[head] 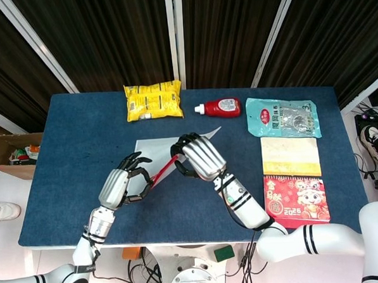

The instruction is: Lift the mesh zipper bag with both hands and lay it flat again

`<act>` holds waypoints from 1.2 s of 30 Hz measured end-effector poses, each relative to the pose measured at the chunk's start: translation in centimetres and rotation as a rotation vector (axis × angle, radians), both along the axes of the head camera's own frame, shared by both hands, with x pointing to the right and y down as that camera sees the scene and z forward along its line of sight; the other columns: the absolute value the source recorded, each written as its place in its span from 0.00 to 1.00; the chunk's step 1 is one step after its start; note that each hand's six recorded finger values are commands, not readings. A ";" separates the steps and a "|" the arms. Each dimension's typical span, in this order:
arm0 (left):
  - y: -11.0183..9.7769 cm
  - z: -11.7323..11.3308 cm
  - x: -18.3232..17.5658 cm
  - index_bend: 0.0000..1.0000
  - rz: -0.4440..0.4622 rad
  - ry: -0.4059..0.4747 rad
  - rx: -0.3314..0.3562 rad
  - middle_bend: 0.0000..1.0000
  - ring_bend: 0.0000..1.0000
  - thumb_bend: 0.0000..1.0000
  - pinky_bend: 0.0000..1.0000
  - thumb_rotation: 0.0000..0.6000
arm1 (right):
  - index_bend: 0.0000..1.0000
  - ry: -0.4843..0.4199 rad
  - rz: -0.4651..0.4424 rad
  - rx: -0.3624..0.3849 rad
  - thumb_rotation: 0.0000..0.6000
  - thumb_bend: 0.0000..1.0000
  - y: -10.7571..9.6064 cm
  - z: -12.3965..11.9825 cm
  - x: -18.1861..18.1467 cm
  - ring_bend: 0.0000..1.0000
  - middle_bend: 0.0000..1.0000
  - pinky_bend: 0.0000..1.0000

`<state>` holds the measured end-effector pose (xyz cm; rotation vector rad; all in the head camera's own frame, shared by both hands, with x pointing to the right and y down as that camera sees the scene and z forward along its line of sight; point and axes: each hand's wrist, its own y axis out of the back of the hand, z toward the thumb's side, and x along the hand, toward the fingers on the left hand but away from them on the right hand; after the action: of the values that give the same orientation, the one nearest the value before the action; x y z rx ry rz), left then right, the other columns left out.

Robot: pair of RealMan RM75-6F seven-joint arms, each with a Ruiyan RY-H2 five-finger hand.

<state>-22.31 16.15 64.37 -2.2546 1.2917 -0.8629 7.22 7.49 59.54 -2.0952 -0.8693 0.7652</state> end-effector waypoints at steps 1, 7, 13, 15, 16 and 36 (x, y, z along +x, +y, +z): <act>0.1 0.3 -0.5 0.64 -0.006 -0.019 0.000 0.23 0.09 0.52 0.14 1.00 | 0.83 -0.004 0.005 0.002 1.00 0.61 -0.1 -0.2 0.4 0.33 0.59 0.40; 1.0 2.0 -3.8 0.64 -0.048 -0.124 -0.018 0.23 0.09 0.52 0.14 1.00 | 0.83 -0.019 0.032 0.019 1.00 0.61 -0.7 -1.2 2.6 0.34 0.60 0.40; 1.4 3.3 -6.7 0.64 -0.070 -0.240 -0.012 0.23 0.09 0.52 0.14 1.00 | 0.84 -0.033 0.053 0.019 1.00 0.62 -0.8 -1.5 4.2 0.34 0.60 0.40; 1.4 3.7 -7.5 0.64 -0.084 -0.270 -0.016 0.23 0.09 0.53 0.14 1.00 | 0.84 -0.040 0.060 0.015 1.00 0.62 -0.8 -1.5 4.6 0.34 0.60 0.40; 1.5 4.0 -8.0 0.64 -0.092 -0.288 -0.019 0.23 0.09 0.53 0.14 1.00 | 0.84 -0.042 0.062 0.013 1.00 0.62 -0.8 -1.5 4.8 0.34 0.60 0.40; 1.7 5.4 -11.0 0.37 -0.138 -0.361 -0.079 0.17 0.06 0.34 0.14 1.00 | 0.84 -0.024 0.066 -0.041 1.00 0.61 0.3 0.8 6.6 0.34 0.59 0.40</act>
<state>-33.32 17.83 69.74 -1.9622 1.2688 -1.3216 13.80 7.77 60.32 -2.1243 -0.9470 0.7997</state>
